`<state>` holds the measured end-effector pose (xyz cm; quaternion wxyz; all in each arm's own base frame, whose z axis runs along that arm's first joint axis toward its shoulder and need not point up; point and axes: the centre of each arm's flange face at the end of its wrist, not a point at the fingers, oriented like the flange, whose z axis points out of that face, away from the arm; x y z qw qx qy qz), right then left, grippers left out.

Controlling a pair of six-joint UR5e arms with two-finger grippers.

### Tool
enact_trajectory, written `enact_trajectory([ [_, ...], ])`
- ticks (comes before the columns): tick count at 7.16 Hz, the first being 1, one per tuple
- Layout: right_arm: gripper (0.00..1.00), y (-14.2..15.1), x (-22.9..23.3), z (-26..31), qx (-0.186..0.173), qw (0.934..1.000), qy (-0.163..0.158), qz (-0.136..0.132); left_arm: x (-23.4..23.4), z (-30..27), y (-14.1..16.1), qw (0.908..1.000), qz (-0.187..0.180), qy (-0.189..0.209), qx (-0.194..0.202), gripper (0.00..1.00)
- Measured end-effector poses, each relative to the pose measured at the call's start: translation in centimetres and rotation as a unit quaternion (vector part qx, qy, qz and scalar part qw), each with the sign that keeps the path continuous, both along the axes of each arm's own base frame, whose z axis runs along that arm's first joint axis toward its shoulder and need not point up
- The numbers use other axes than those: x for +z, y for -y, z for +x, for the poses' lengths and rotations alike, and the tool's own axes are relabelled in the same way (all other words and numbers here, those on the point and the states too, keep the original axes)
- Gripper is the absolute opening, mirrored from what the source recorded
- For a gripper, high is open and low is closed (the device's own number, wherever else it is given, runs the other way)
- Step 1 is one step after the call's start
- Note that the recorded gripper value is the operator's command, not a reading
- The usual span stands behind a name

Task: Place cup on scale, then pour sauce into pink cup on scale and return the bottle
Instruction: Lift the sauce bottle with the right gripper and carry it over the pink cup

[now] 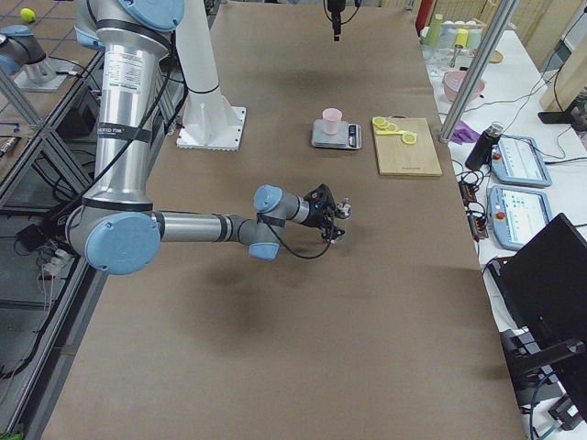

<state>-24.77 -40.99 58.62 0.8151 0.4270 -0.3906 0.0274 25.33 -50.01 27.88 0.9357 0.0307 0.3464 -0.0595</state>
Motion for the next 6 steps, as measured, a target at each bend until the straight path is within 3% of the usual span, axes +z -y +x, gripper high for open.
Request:
enact_trajectory([
  [3,0.00,0.5,-4.9,-0.1,-0.018,0.9996,-0.010,0.020,0.0,0.0,0.0,1.0000,0.001,0.001,0.000,0.99],
  [6,0.00,2.7,-18.8,-0.5,-0.033,0.9946,-0.094,0.030,-0.3,0.0,0.0,0.9999,0.015,-0.005,0.005,0.99],
])
